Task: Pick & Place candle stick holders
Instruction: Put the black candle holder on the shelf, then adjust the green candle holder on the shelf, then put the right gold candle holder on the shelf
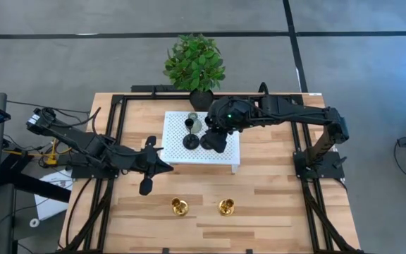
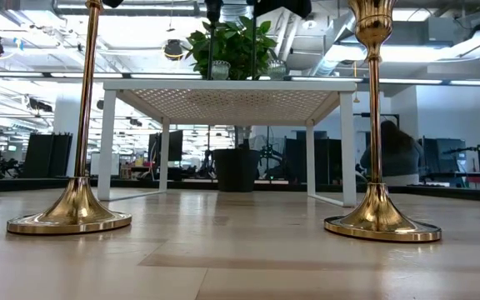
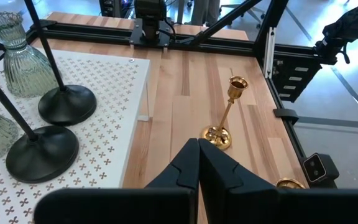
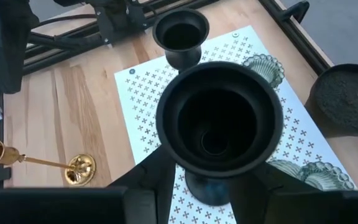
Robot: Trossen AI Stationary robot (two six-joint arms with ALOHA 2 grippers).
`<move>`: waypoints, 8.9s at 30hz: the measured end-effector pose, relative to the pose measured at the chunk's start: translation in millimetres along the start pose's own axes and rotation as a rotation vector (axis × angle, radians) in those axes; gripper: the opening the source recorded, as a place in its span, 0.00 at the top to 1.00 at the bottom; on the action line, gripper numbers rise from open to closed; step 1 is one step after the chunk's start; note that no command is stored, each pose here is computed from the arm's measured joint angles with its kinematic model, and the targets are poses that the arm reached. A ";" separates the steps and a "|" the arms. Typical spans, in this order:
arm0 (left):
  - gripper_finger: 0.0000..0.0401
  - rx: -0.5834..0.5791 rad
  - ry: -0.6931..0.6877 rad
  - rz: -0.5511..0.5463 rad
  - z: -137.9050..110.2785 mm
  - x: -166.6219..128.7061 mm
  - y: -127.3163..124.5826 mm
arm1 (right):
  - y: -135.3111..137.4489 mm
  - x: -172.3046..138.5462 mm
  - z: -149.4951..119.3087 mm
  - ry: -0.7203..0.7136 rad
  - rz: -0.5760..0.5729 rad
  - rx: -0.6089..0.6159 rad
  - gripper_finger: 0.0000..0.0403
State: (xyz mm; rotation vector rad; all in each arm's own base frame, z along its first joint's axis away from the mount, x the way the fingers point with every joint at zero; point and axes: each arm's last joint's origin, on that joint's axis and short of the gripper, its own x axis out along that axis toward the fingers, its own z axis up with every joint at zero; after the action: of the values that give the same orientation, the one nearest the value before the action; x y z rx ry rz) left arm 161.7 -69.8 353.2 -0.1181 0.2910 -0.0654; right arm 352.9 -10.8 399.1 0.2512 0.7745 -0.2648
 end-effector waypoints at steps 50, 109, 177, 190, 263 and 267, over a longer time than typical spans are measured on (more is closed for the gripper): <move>0.99 0.000 0.000 -0.001 -0.1 0.0 -0.1 | -12.9 1.8 -35.3 0.317 -0.191 -0.141 1.00; 0.99 0.000 0.000 0.000 0.1 -0.1 0.0 | -53.6 27.4 -86.0 -0.039 -0.186 -0.133 1.00; 0.99 0.000 0.000 0.000 0.1 -0.1 0.0 | 8.5 -57.3 -138.5 0.080 0.066 -0.057 1.00; 0.99 0.000 0.000 0.000 0.0 0.0 0.0 | 69.6 -85.4 -187.6 -0.035 -0.005 0.003 1.00; 0.99 0.002 0.002 -0.019 0.1 0.0 -0.6 | 133.1 8.6 -200.2 0.287 0.290 -0.017 1.00; 0.99 0.002 0.002 -0.019 0.1 0.0 -0.6 | 131.2 8.6 -201.9 0.293 0.261 -0.027 1.00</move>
State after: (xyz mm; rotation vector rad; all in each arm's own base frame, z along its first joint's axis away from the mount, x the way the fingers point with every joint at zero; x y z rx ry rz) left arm 161.7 -70.4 353.4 -0.1191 0.2919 -0.0843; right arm 269.8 175.1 270.4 0.3666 1.0230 0.0315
